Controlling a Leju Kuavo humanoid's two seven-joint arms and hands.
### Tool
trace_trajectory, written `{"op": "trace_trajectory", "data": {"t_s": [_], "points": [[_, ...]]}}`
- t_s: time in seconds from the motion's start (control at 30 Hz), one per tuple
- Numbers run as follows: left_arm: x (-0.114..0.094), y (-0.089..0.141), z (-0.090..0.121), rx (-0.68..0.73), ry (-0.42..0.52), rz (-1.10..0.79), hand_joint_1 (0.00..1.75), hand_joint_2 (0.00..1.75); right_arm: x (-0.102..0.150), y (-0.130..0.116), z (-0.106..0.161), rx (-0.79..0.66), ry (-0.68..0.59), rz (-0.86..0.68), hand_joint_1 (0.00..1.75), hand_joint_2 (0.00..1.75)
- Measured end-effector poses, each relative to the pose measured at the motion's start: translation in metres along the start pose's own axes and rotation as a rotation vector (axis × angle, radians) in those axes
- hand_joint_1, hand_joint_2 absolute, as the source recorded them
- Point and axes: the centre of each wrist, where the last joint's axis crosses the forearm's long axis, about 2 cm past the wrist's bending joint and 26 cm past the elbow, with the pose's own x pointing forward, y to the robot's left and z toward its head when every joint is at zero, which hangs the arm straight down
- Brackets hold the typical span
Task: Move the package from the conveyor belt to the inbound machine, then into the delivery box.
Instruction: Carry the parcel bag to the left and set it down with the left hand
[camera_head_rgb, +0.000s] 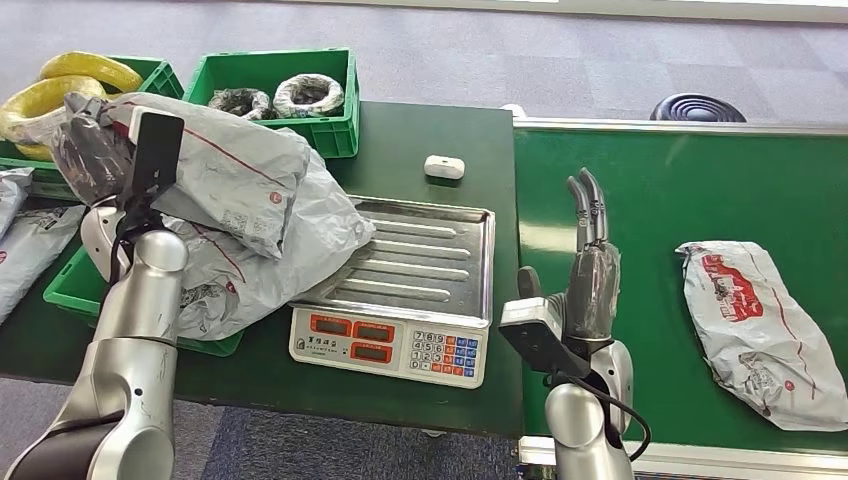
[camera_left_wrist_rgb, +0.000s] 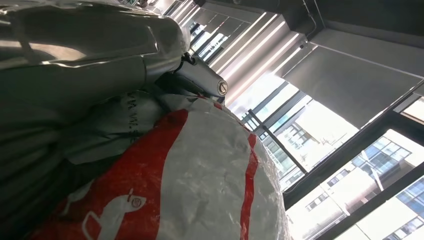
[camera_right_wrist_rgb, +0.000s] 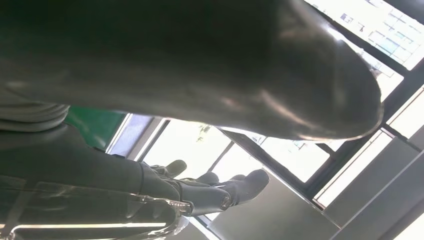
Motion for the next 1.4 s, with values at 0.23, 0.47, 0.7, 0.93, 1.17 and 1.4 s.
{"op": "trace_trajectory", "data": {"t_s": [0.23,0.47,0.7,0.93,1.17,1.4], "points": [[-0.001,-0.002,0.003,-0.011,0.005,0.002,1.39,1.75,0.0,0.001,0.0,0.002,0.0,-0.002,0.0,0.0],[-0.002,-0.01,0.012,-0.049,0.017,0.004,1.34,1.75,-0.002,0.003,-0.001,0.008,0.005,-0.006,0.0,0.0],[-0.001,-0.013,0.014,-0.058,0.017,0.004,1.36,1.75,-0.003,0.004,-0.001,0.01,0.009,-0.008,0.0,0.0],[0.003,-0.016,0.017,-0.073,0.001,-0.005,0.0,0.44,-0.003,0.004,0.0,0.003,0.01,-0.006,0.0,0.0],[0.006,-0.02,0.02,-0.071,-0.005,-0.012,0.0,0.0,-0.004,0.004,0.0,0.0,0.012,-0.003,0.0,0.0],[0.008,-0.022,0.026,-0.047,-0.026,0.064,0.0,0.0,-0.005,0.004,0.002,-0.008,0.016,0.002,0.0,0.0]]}}
